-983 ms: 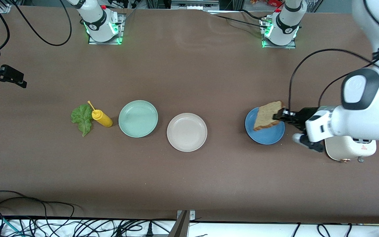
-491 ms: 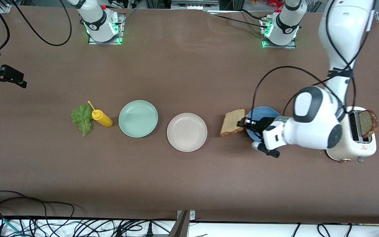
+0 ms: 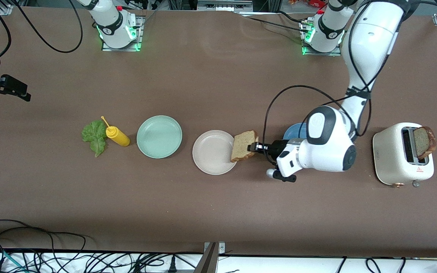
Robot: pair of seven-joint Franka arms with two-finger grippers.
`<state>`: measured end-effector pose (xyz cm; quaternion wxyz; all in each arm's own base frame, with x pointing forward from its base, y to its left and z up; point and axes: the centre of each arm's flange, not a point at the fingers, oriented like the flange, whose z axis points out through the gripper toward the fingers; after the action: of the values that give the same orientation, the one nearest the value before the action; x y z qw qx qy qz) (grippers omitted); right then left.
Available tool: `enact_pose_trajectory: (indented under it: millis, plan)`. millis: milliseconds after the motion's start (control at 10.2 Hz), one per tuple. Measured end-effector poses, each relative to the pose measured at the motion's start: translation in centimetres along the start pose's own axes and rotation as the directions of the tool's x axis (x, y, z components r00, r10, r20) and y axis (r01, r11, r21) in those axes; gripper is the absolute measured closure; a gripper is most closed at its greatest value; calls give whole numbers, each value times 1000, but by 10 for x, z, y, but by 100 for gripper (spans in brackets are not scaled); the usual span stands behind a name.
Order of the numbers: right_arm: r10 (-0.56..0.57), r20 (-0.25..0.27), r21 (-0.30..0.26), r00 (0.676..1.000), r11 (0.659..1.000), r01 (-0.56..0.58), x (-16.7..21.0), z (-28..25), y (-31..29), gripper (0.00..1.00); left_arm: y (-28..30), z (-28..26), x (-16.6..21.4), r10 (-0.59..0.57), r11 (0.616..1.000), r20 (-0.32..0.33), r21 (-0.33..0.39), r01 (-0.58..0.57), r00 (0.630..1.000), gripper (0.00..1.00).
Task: Make sandwich on beige plate with both arms
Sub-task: 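Lift the bread slice out and carry it toward the beige plate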
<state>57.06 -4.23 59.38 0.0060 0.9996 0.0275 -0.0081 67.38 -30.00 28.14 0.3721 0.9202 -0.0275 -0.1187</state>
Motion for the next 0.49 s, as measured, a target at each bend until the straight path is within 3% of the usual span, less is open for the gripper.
enact_pose_trajectory:
  millis: [197,491]
  plan:
    - [0,0,0,1000,1000,0,0,0,0,0,13,34,2,-70,997,-50,-29,68,996,91]
    - [0,0,0,1000,1000,0,0,0,0,0,28,60,-1,-136,988,-59,-79,131,989,91]
